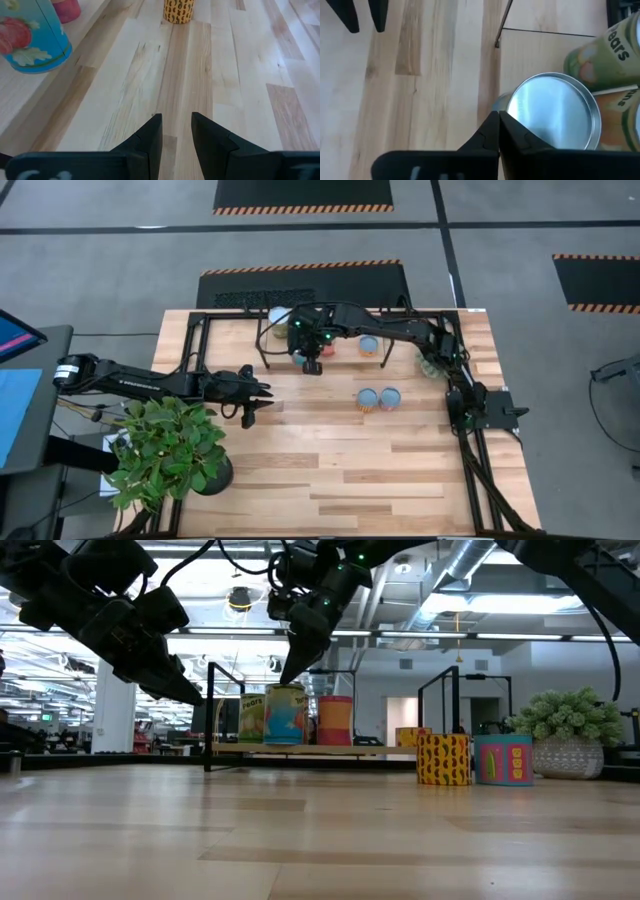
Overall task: Pick and place cans onto a shelf
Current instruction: Put the canned tomatoes on the shelf
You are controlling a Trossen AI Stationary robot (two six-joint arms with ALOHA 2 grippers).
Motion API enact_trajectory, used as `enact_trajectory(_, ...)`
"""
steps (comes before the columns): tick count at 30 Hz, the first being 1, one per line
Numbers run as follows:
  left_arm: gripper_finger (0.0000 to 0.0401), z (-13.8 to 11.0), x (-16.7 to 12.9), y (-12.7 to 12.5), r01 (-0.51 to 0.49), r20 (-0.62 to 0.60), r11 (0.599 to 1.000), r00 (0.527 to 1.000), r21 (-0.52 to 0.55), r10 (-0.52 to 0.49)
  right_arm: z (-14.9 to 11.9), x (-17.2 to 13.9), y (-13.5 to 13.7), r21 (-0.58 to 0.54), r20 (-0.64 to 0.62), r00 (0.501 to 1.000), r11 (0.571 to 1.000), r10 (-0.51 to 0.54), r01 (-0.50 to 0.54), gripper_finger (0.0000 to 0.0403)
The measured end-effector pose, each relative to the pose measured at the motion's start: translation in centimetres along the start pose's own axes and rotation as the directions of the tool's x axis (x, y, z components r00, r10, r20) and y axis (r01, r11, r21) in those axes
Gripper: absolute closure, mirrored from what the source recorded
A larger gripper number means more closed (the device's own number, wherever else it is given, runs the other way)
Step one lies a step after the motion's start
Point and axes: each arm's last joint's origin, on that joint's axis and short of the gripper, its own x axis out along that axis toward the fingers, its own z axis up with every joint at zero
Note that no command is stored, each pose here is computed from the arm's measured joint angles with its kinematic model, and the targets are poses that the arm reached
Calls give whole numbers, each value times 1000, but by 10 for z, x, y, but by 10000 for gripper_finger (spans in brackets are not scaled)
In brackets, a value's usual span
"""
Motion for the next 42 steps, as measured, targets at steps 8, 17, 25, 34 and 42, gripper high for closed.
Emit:
enact_trajectory(8,308,0,0,0,0,0,1000,1000,0,0,2,0,-4,-6,29,999,1000,-13,14,381)
enact_trajectory(17,308,0,0,0,0,0,1000,1000,-1,0,3,0,3,-16,20,1000,1000,-3,3,380)
enact_trajectory(25,308,0,0,0,0,0,1000,1000,-2,0,5,1,9,-45,24,1000,999,4,-3,377)
enact_trajectory(34,308,-1,0,0,-4,-5,1000,1000,-8,4,-3,-53,28,-24,-135,984,993,-118,116,385)
enact_trajectory(42,308,11,-1,6,-232,131,970,962,-68,239,-32,-92,37,118,-402,914,987,-52,108,372)
